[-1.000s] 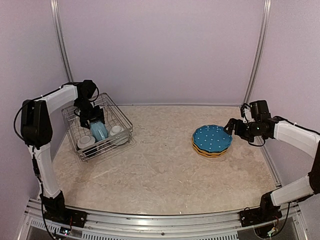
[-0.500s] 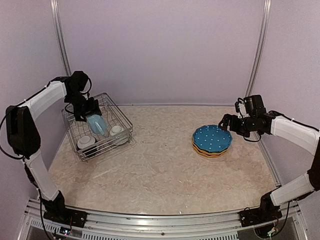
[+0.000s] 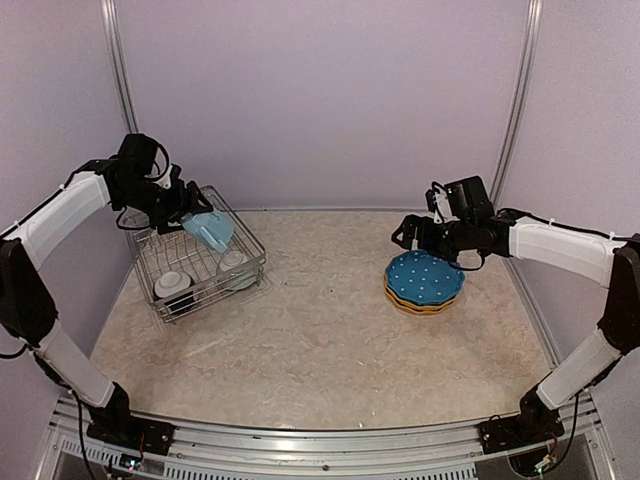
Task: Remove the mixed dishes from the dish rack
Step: Pass from the left arm to the right, then place the cup at the corner of the board, then grab the bowl from the dish rack, then pass from the left arm to the right
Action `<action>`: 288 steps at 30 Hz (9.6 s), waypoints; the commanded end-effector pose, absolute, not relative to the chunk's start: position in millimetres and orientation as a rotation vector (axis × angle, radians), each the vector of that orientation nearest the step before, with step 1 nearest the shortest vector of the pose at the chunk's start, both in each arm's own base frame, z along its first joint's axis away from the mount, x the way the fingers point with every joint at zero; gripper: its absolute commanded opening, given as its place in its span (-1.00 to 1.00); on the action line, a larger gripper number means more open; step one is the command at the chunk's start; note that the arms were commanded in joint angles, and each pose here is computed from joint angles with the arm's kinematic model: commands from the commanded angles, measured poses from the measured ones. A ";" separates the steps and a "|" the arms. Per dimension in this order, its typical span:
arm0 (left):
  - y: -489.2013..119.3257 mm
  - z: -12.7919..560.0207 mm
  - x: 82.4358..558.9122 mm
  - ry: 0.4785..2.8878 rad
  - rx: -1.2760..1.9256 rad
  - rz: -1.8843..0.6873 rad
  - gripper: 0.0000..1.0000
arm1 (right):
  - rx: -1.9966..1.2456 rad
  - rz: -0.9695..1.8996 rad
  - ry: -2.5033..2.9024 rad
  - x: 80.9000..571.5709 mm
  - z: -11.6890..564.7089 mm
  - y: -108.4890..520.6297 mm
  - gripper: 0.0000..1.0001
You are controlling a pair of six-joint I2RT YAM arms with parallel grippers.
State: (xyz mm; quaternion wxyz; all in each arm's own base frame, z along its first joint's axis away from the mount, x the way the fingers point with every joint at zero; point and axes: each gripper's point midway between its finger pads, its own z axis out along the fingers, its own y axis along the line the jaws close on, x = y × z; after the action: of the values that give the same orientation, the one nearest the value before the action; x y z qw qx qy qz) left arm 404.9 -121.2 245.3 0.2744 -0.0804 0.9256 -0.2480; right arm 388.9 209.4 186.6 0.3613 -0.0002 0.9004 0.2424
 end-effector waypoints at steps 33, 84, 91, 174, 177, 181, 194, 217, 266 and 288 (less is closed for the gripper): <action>-261.6 286.6 363.0 2.232 0.230 -1.360 -0.59 | -0.240 2.061 1.615 345.2 282.8 470.1 0.42; -206.7 275.9 386.3 2.303 0.083 -0.833 0.98 | -0.186 1.034 2.056 379.4 235.0 332.5 -1.00; -207.9 279.1 382.4 2.299 0.096 -0.770 0.98 | -0.085 0.468 2.144 378.7 247.3 227.5 -1.00; -173.8 149.9 416.1 2.784 -0.052 -0.196 0.81 | 0.083 0.053 2.428 361.2 216.9 33.9 0.76; -170.3 141.5 420.0 2.804 -0.081 -0.185 0.79 | 0.067 0.080 2.392 360.1 228.7 41.2 0.78; -169.3 132.1 427.2 2.821 -0.100 -0.176 0.73 | 0.055 0.095 2.368 360.0 236.8 47.1 0.79; -162.0 107.2 441.5 2.876 -0.177 -0.074 0.75 | 0.031 0.118 2.351 359.2 238.6 59.3 0.80; -169.1 88.0 440.8 2.946 -0.145 -0.038 0.15 | 0.021 0.138 2.346 358.9 237.3 66.1 0.81; -189.0 263.9 406.1 2.440 -0.051 -0.682 -0.34 | -0.279 0.966 2.110 404.4 266.8 377.6 0.82; -250.2 278.4 378.3 2.326 0.137 -1.047 -0.35 | -0.350 1.757 1.866 369.4 283.8 494.2 0.74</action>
State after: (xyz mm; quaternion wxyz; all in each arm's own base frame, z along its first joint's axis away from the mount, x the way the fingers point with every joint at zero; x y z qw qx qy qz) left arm 381.0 -235.3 251.3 0.2636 0.0245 0.9002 -0.3457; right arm 383.2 479.2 269.3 0.2981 -0.1172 0.7288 0.6052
